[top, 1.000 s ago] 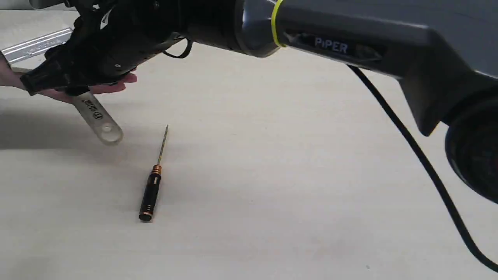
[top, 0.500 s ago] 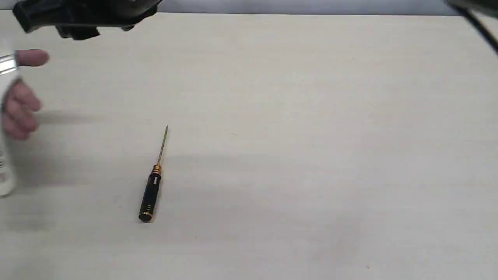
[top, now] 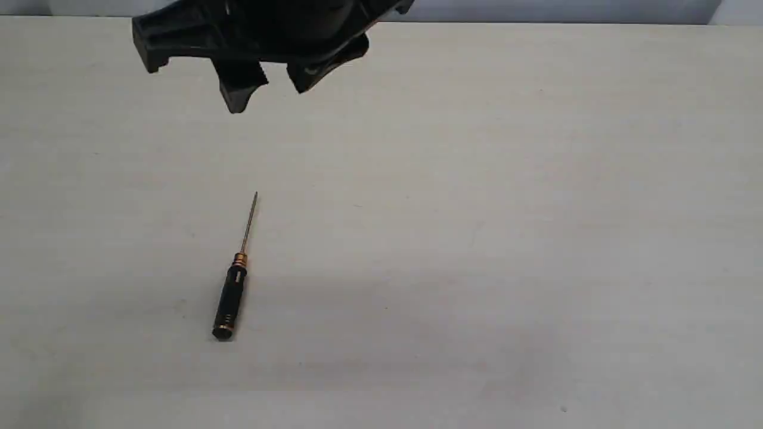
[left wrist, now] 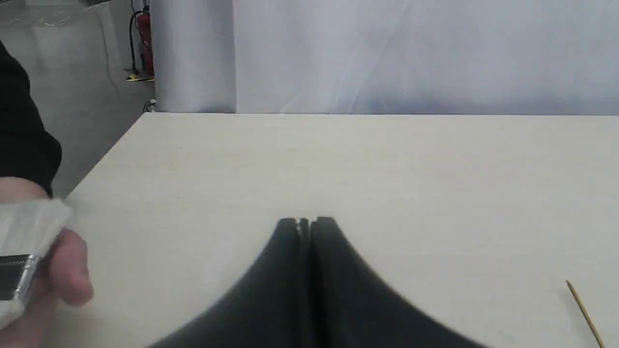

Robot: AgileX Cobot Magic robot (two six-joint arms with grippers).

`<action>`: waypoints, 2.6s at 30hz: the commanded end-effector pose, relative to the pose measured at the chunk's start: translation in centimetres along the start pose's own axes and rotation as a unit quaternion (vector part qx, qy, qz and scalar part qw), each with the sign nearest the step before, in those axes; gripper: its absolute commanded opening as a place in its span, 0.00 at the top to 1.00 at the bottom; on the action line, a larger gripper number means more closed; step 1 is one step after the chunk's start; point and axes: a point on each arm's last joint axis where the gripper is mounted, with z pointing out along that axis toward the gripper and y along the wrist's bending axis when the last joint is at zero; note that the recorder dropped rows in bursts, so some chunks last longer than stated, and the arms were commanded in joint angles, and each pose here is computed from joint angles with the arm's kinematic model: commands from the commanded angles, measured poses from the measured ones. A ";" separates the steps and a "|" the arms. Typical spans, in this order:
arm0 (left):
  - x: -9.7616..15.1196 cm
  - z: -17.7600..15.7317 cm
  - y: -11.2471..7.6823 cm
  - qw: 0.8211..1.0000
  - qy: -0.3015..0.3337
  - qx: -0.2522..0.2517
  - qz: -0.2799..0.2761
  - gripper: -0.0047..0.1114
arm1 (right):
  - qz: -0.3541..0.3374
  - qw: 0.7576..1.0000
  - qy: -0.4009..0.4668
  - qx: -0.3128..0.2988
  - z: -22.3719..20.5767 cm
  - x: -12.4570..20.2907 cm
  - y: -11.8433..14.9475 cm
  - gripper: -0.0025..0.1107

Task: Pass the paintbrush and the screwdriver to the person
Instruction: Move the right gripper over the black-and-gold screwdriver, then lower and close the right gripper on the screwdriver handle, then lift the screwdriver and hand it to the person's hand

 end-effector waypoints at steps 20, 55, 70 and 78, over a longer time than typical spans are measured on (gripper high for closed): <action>0.0 0.0 0.0 1.000 -0.006 0.003 -0.002 0.96 | 0.047 0.991 0.125 0.006 16.0 2.5 2.7 0.53; 0.0 0.0 0.0 1.000 -0.004 0.004 -0.003 0.96 | 0.063 0.985 0.155 0.037 23.5 4.8 2.2 0.94; 0.0 0.0 0.0 1.000 -0.004 0.004 -0.003 0.96 | -0.086 0.989 0.110 -0.049 13.2 4.1 7.8 0.94; 0.0 0.0 0.0 1.000 -0.005 0.003 -0.002 0.96 | -0.126 0.977 -0.107 -0.137 3.5 0.2 11.0 0.94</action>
